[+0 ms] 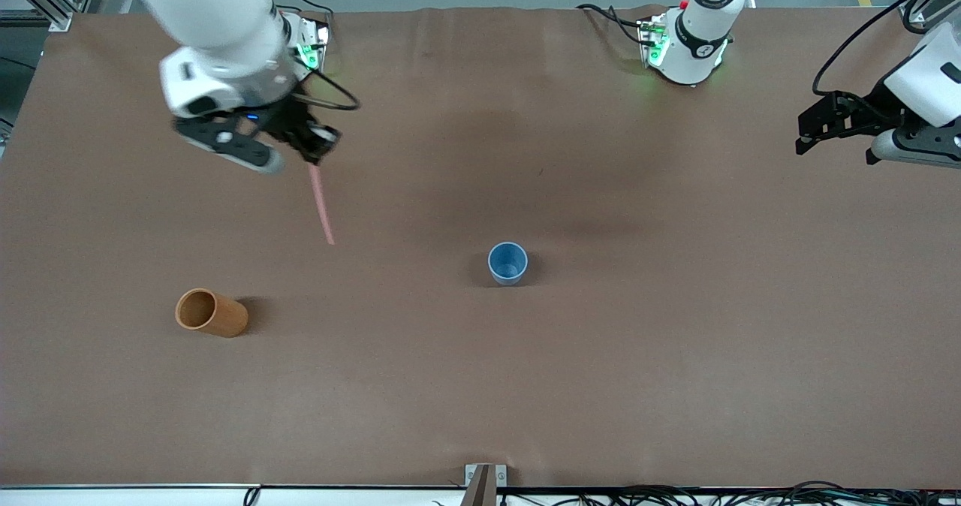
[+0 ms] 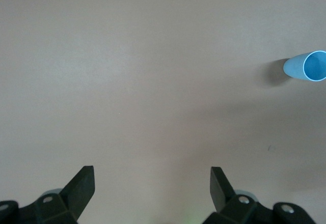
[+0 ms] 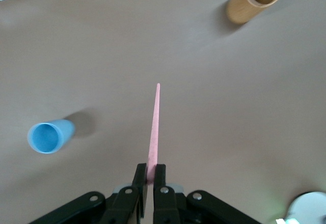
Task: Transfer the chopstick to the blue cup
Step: 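Carry the pink stick over the blue cup with the right gripper, then lower the pink stick into the blue cup with the right gripper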
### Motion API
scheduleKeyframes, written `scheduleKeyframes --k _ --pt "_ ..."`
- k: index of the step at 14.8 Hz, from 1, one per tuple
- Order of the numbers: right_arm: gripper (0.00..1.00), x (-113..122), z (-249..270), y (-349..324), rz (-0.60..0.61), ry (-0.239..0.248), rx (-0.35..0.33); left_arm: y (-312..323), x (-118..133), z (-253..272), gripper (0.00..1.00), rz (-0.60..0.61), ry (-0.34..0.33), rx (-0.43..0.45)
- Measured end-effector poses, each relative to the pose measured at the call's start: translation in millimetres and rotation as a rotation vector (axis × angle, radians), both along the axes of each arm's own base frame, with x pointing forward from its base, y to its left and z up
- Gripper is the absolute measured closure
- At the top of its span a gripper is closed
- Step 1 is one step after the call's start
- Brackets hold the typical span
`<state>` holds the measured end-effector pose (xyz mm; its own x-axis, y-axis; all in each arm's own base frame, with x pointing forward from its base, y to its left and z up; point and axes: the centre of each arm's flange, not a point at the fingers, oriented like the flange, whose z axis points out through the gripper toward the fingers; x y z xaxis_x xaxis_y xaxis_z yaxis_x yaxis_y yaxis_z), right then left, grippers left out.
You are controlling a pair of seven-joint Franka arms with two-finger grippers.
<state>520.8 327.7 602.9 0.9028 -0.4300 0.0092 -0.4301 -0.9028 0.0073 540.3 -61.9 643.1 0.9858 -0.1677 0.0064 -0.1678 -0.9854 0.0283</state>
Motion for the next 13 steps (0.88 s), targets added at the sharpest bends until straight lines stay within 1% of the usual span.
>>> scheduleKeyframes --k 3,5,7,8,10,13 --pt "0.91 9 -25 79 -0.034 -0.039 0.036 1 0 1 0.00 0.002 -0.002 0.000" --pt "0.91 13 -47 122 -0.025 -0.070 0.094 1 1 1 0.00 0.002 -0.003 0.000" --pt "0.91 15 -64 150 -0.033 -0.067 0.182 0 1 0 0.00 0.001 -0.002 0.000" --pt "0.91 15 -70 157 -0.032 -0.062 0.202 0 2 0 0.00 0.001 -0.003 0.000" --pt "0.91 12 -80 168 -0.023 -0.048 0.209 0 4 1 0.00 0.001 -0.008 -0.001" --pt "0.91 1 -99 186 -0.001 -0.020 0.199 0 6 3 0.00 0.001 -0.014 -0.001"
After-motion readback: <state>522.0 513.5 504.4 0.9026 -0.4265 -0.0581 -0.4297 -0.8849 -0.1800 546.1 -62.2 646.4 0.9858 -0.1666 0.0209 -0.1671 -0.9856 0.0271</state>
